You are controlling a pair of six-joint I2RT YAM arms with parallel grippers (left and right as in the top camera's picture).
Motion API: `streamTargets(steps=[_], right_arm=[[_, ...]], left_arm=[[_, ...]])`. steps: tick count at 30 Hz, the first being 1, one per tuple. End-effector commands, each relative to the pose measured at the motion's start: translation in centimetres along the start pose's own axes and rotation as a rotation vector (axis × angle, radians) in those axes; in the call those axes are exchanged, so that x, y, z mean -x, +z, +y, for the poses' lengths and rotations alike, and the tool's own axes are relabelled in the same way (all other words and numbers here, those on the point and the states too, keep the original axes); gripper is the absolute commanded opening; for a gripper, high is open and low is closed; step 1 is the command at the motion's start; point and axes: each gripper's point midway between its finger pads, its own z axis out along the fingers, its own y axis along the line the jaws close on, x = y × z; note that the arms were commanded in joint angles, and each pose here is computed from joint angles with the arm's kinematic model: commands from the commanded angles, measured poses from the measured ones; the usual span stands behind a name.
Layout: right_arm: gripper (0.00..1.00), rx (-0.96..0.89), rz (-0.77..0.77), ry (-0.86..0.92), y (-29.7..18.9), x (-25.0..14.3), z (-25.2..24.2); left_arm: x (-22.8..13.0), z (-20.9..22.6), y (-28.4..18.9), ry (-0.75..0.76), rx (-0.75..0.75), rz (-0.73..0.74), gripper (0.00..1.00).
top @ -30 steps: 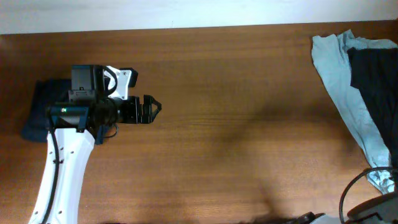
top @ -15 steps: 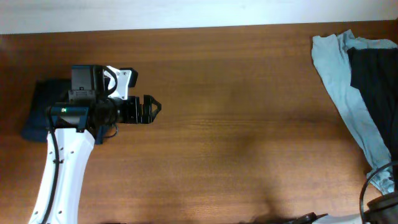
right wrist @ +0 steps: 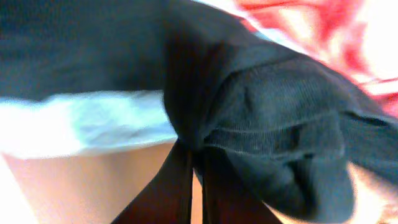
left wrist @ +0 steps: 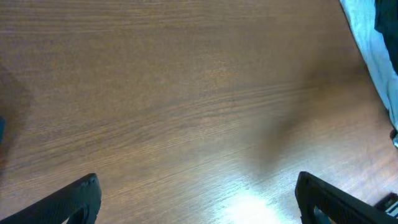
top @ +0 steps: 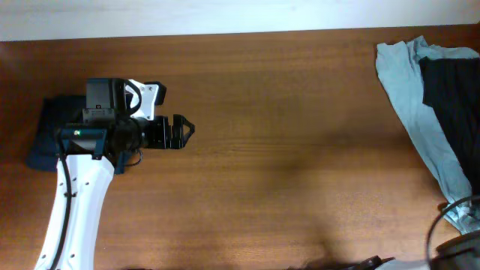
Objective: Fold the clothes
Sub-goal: 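Reach the right gripper to the dark green shirt at right and grasp it, then drag the green shirt leftward to the table center with the right gripper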
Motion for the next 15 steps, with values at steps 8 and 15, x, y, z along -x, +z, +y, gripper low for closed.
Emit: streamTargets(steps=[8, 15], right_arm=[[0.04, 0.674, -0.005, -0.619, -18.8, -18.5, 18.7], [0.04, 1.243, 0.287, -1.099, -30.8, -39.2, 22.5]], left_arm=[[1.6, 1.6, -1.4, 0.020, 0.110, -0.050, 0.99], [9.6, 3.9, -15.8, 0.007, 0.390, -0.414, 0.99]])
